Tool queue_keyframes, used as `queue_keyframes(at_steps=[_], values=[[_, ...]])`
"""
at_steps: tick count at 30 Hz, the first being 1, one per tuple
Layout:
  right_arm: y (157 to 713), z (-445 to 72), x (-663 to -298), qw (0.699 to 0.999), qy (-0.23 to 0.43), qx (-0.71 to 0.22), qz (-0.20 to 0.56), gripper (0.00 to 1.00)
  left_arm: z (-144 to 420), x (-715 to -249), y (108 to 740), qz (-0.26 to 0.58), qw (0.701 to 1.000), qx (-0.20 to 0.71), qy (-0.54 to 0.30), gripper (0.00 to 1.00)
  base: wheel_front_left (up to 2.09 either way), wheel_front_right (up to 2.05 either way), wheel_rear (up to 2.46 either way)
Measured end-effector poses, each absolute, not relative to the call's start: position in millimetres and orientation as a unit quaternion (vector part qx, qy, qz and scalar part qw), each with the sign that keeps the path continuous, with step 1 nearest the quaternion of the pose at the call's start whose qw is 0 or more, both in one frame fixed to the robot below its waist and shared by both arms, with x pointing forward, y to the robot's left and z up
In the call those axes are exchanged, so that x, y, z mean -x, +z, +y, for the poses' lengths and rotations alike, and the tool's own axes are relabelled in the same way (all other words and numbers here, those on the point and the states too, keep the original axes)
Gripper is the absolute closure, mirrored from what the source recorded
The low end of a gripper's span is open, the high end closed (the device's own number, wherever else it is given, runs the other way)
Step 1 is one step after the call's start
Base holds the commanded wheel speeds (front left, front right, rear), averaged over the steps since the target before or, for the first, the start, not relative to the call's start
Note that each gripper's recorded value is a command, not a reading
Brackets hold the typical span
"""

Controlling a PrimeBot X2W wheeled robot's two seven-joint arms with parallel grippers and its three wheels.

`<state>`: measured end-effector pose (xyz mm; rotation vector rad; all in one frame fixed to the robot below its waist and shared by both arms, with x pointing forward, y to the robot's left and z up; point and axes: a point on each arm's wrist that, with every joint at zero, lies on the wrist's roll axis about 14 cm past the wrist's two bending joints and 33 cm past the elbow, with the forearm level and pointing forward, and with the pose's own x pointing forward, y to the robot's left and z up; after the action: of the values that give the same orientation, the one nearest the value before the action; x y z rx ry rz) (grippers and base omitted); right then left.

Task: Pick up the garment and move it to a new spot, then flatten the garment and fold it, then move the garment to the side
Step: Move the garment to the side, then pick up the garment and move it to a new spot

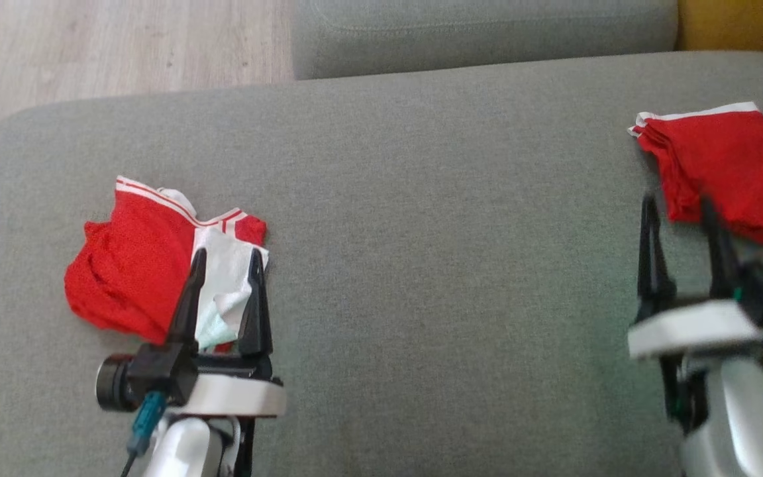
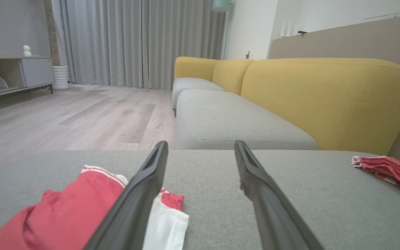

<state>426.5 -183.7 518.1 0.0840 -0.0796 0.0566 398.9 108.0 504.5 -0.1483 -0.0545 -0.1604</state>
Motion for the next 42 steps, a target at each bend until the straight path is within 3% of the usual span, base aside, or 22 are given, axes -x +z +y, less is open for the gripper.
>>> queue_keyframes(at_steps=[10,27,36,42], values=[[468,-180,-372,0.997,0.024,-0.065,0.023,0.0,122,-378,495,-0.014,0.995,0.076,-0.056,0.0,0.0,0.0,0.0],[481,-176,-376,0.997,0.031,-0.069,0.002,0.0,126,-376,498,-0.02,0.996,0.077,-0.051,0.0,0.0,0.0,0.0],[473,-125,-375,0.991,0.104,-0.082,0.018,0.0,160,-359,501,-0.026,0.997,0.071,0.003,0.0,0.0,0.0,0.0],[475,-67,-373,0.977,0.189,-0.096,0.025,0.0,203,-337,505,-0.037,0.995,0.059,0.069,0.0,0.0,0.0,0.0]])
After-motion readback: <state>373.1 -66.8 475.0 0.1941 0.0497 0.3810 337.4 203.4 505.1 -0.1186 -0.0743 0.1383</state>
